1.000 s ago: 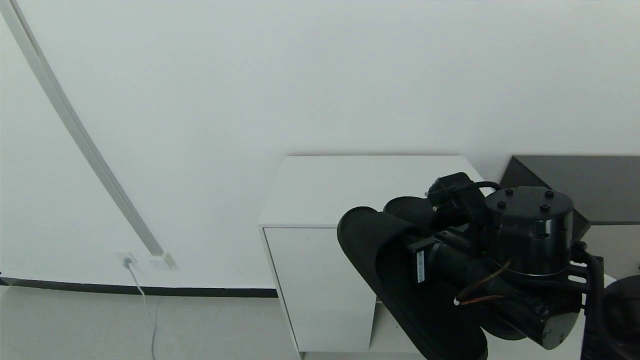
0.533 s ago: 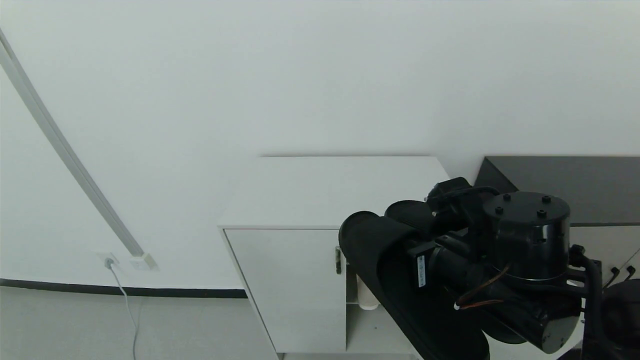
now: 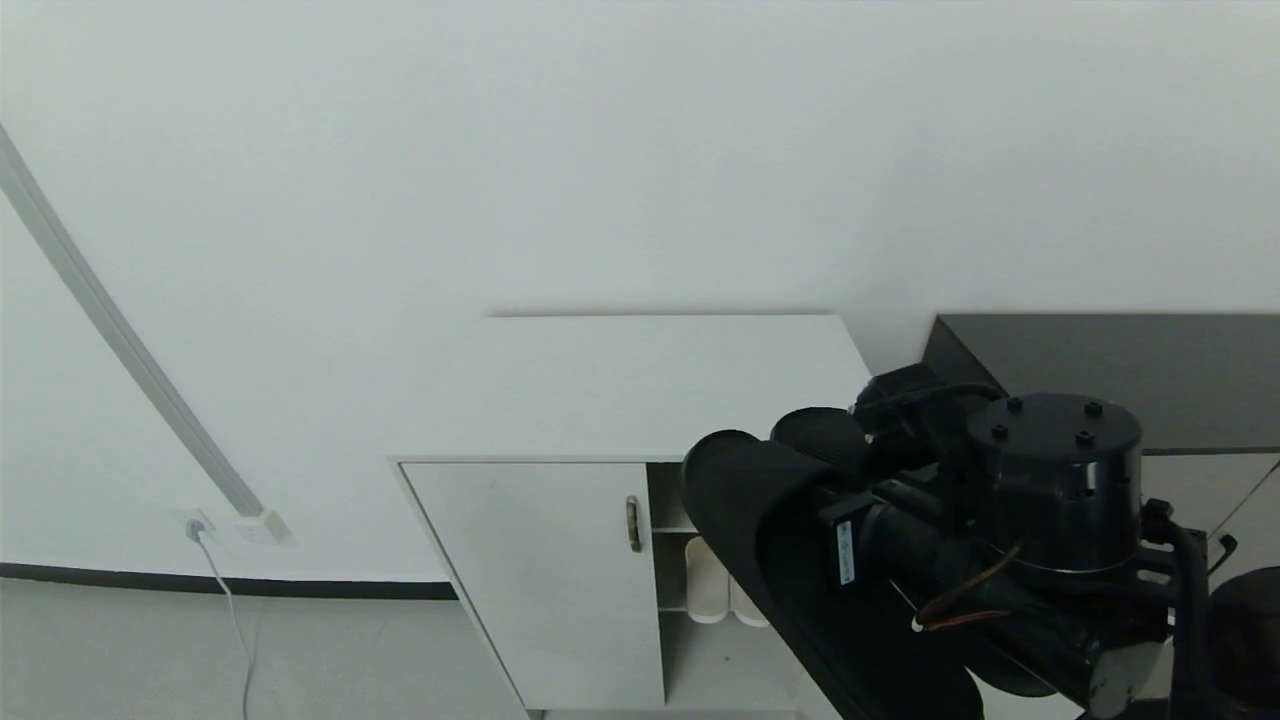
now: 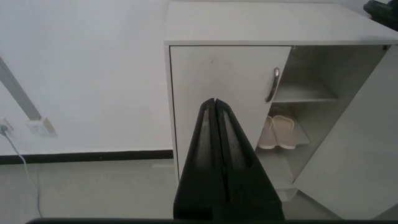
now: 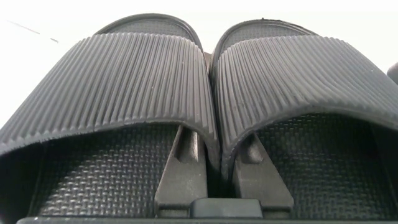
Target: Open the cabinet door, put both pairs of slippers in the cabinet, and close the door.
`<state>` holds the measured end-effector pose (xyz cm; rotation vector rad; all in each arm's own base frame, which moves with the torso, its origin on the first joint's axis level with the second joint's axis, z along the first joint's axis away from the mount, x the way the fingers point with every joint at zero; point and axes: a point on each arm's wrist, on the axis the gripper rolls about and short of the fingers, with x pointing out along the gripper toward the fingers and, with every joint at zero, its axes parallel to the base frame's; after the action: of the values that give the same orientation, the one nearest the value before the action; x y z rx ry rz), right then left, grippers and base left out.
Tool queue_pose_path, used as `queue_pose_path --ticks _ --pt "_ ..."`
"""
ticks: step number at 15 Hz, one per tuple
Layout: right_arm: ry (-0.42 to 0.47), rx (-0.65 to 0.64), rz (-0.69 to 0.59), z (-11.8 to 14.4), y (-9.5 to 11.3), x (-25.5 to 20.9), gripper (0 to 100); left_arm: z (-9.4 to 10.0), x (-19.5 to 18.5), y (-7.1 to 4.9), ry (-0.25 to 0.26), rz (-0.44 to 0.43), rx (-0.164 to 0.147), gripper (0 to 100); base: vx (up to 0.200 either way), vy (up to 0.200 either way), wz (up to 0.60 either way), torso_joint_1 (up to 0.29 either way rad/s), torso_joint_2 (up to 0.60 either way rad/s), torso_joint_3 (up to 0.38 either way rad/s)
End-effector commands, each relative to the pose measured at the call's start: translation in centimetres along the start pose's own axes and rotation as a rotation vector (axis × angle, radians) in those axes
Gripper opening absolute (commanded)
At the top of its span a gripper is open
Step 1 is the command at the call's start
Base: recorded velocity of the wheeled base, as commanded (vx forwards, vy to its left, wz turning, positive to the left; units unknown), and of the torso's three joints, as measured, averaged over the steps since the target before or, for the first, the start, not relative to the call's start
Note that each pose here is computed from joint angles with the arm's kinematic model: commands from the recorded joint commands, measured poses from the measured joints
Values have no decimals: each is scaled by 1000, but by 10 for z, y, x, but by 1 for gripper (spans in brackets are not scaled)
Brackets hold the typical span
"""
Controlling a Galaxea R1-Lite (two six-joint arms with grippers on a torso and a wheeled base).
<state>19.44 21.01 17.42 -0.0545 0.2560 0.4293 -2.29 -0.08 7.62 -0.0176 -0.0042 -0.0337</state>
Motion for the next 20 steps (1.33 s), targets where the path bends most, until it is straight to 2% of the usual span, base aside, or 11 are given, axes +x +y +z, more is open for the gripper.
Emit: queue_pose_path --ticks 1,9,20 --pt "3 -2 2 -1 1 0 0 0 0 0 0 0 -1 0 0 0 0 0 0 0" --pt "9 -5 3 -3 1 0 0 0 0 0 0 1 -1 0 0 0 0 -6 13 9" --pt "19 -12 14 -6 3 -1 0 0 0 0 0 0 -1 0 0 0 0 -187 429 240"
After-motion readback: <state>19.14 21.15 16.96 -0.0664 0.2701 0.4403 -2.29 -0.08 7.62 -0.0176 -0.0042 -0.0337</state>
